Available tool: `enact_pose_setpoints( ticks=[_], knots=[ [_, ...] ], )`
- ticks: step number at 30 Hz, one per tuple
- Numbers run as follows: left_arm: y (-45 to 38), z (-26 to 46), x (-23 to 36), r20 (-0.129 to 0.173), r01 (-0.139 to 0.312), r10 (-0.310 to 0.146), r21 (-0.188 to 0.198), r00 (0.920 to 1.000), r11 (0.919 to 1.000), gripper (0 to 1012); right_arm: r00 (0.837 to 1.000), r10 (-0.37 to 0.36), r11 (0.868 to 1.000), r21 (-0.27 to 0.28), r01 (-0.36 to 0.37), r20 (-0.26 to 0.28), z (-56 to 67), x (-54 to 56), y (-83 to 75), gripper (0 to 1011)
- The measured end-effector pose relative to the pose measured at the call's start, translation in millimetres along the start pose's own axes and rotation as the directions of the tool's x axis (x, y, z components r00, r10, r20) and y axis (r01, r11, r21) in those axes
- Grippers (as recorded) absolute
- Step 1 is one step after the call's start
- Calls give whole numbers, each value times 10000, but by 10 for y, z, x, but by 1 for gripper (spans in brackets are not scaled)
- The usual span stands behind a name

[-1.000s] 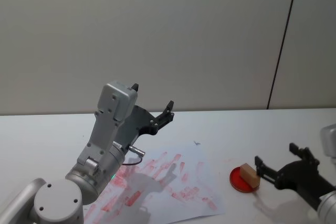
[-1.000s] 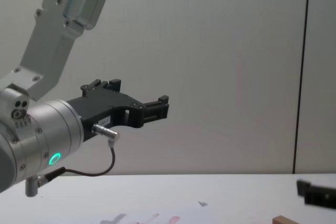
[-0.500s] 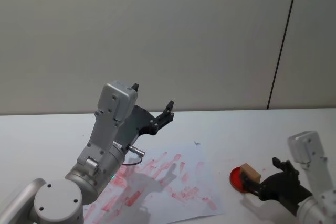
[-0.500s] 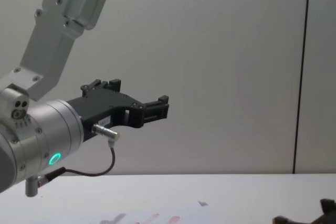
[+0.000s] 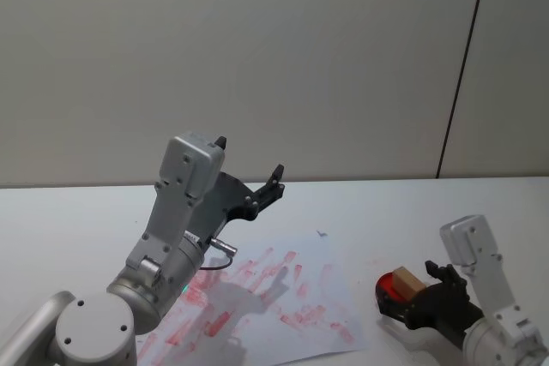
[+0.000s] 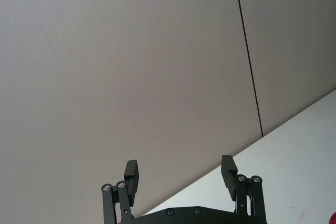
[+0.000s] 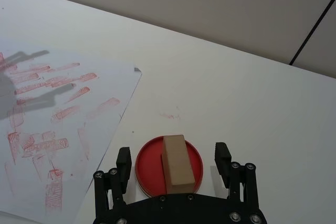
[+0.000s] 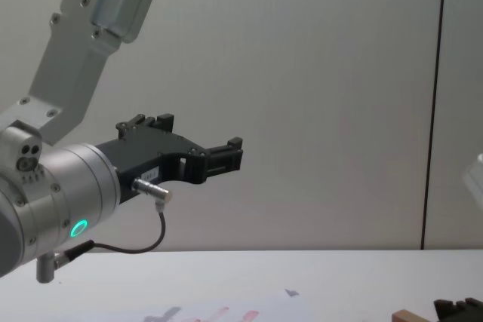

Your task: Use the one hand to pick up the stamp and affix it onto the A4 paper.

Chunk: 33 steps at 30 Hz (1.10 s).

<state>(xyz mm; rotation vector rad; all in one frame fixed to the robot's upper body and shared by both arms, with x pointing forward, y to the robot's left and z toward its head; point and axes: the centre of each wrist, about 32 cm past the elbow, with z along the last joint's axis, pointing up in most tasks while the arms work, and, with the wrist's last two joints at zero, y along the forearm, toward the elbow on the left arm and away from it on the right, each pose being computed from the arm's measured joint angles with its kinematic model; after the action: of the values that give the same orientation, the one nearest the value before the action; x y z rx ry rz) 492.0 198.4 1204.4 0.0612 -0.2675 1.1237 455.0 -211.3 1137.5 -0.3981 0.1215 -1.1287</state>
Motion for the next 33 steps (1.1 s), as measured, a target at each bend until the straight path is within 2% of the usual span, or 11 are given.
enact_pose_setpoints(
  ticks=[6, 20, 22, 23, 25, 26, 33],
  knots=[
    [0, 0, 0, 0, 0, 0, 0, 10000, 10000, 1002, 10000, 48, 10000, -65, -48, 64, 1, -12, 41, 891],
    [0, 0, 0, 0, 0, 0, 1, 10000, 10000, 1001, 9999, 103, 9998, -145, -101, 130, 0, -26, 86, 457],
    [0, 0, 0, 0, 0, 0, 1, 10000, 10000, 1001, 9999, 106, 9998, -152, -104, 136, 0, -26, 90, 423],
    [0, 0, 0, 0, 0, 0, 0, 10000, 10000, 1001, 9999, 106, 9998, -152, -104, 136, 0, -26, 90, 361],
    [0, 0, 0, 0, 0, 0, 0, 10000, 10000, 1001, 9998, 110, 9998, -158, -107, 139, 0, -27, 93, 318],
    [0, 0, 0, 0, 0, 0, 0, 10000, 10000, 1001, 9998, 112, 9998, -161, -110, 141, 0, -27, 95, 258],
    [0, 0, 0, 0, -1, 1, 0, 10000, 10000, 1001, 9998, 113, 9999, -124, -111, 147, 1, -27, 96, 220]
  ],
)
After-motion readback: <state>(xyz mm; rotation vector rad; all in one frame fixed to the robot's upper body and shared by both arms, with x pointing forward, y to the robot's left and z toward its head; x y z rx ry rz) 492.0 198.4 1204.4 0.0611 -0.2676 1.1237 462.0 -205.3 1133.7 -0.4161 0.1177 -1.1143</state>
